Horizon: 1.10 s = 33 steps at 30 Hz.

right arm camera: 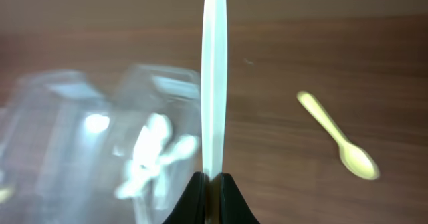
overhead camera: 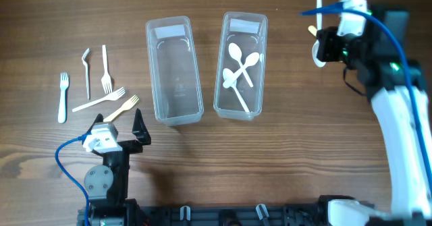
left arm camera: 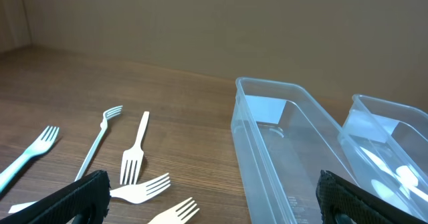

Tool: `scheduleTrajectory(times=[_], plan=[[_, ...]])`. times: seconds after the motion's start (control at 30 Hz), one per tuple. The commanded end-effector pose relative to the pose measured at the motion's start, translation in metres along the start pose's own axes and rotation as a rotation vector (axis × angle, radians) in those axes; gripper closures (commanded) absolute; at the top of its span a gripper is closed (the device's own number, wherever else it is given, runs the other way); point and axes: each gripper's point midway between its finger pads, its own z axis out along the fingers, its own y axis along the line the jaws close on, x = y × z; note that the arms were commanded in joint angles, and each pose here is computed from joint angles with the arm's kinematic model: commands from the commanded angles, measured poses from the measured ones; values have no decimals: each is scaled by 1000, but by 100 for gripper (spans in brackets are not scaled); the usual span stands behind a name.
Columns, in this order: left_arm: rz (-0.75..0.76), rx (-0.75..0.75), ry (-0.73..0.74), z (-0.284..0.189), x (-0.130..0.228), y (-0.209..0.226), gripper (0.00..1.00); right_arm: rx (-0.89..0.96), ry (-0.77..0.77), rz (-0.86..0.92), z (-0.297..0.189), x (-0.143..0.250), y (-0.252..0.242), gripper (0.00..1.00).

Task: Pack container
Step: 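Grasp the last white spoon and drop it into the right container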

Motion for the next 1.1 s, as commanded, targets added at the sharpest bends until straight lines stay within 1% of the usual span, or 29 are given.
scheduleTrajectory(times=[0.0,0.07,0.1,0.23,0.4,0.5,0.53,0.6,0.63,0.7,0.87,1.03,1.07], plan=[[1,3,-1,0,1,0,0,-181,26,88,-19,6,40,96],[1,3,-1,0,1,0,0,-209,120,102,-13,29,55,96],[1,2,-2,0,1,0,0,-235,165,91,-3,43,68,96],[1,2,-1,0,1,0,0,-300,244,122,41,77,99,96],[1,2,-1,0,1,0,0,-320,341,164,83,105,118,96],[1,3,-1,0,1,0,0,-326,362,168,95,112,123,96],[1,3,-1,0,1,0,0,-328,351,177,96,109,123,77],[1,3,-1,0,1,0,0,-367,332,174,94,103,130,47],[1,2,-1,0,1,0,0,-387,327,174,93,101,133,40],[1,2,-1,0,1,0,0,-402,308,182,92,95,136,37],[1,3,-1,0,1,0,0,-412,197,159,70,65,131,39],[1,2,-1,0,1,0,0,-381,51,163,27,28,107,39],[1,3,-1,0,1,0,0,-357,-1,175,10,16,94,38]])
